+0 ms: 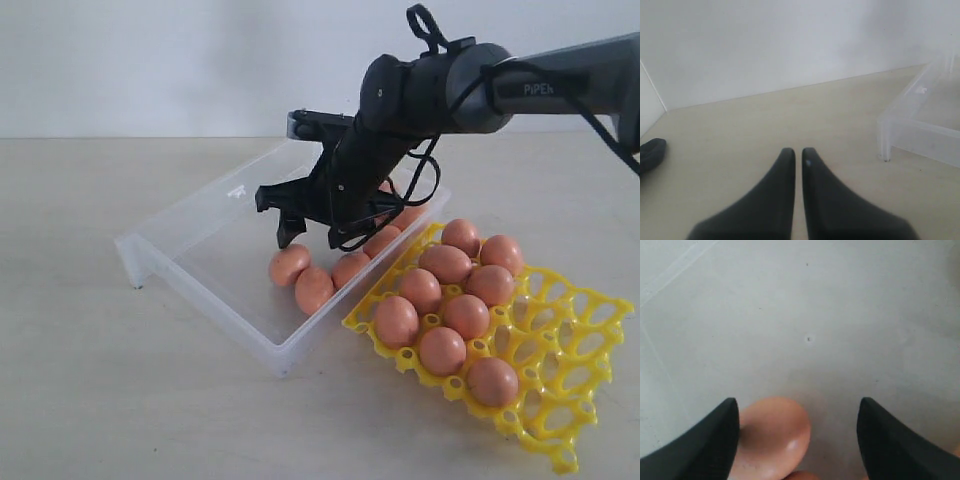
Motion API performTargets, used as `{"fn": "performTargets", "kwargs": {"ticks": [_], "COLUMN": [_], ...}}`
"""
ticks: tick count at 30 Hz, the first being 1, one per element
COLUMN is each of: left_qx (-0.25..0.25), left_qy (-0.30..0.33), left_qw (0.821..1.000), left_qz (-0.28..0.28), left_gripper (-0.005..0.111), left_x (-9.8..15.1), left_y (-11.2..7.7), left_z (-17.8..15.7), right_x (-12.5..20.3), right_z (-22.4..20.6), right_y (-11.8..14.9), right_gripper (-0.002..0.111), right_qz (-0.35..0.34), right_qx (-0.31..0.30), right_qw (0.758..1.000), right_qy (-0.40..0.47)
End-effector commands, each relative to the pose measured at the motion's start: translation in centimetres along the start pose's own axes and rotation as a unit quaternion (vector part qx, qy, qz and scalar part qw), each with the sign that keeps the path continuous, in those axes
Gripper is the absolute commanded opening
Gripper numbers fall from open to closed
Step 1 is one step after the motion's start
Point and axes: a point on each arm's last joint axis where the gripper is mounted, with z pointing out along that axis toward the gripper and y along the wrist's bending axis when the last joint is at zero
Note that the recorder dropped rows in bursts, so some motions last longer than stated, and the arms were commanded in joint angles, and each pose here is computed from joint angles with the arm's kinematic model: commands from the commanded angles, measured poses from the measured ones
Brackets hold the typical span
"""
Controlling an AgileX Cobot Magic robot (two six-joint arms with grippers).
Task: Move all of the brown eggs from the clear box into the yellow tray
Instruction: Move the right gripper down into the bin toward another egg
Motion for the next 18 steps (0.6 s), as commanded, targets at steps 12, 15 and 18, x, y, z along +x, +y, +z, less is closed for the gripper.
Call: {"fn": "performTargets", "kwargs": {"ticks": [12, 15, 18], "left_qx": [0.003, 0.003, 0.003], "left_qy": [-0.006, -0.006, -0.006], "left_qw": [1.0, 1.0, 1.0], "left_qz": [-0.004, -0.004, -0.004], "left_gripper": [0.004, 0.004, 0.004], "left_x": [-0.2, -0.2, -0.2], "left_y": [0.0, 0.0, 0.0], "left_z": [0.0, 0.0, 0.0], "right_x": [1.4, 1.5, 1.5], "right_z": [3.4, 4.2, 4.2], "right_y": [-0.2, -0.5, -0.5], "right_gripper": [0.059, 0.048, 0.021], "right_qz": [0.063, 0.069, 0.069], "right_qx": [-0.043, -0.039, -0.039], "right_qw": [0.996, 0.996, 0.996], "right_qy": [0.051, 0.047, 0.049]}}
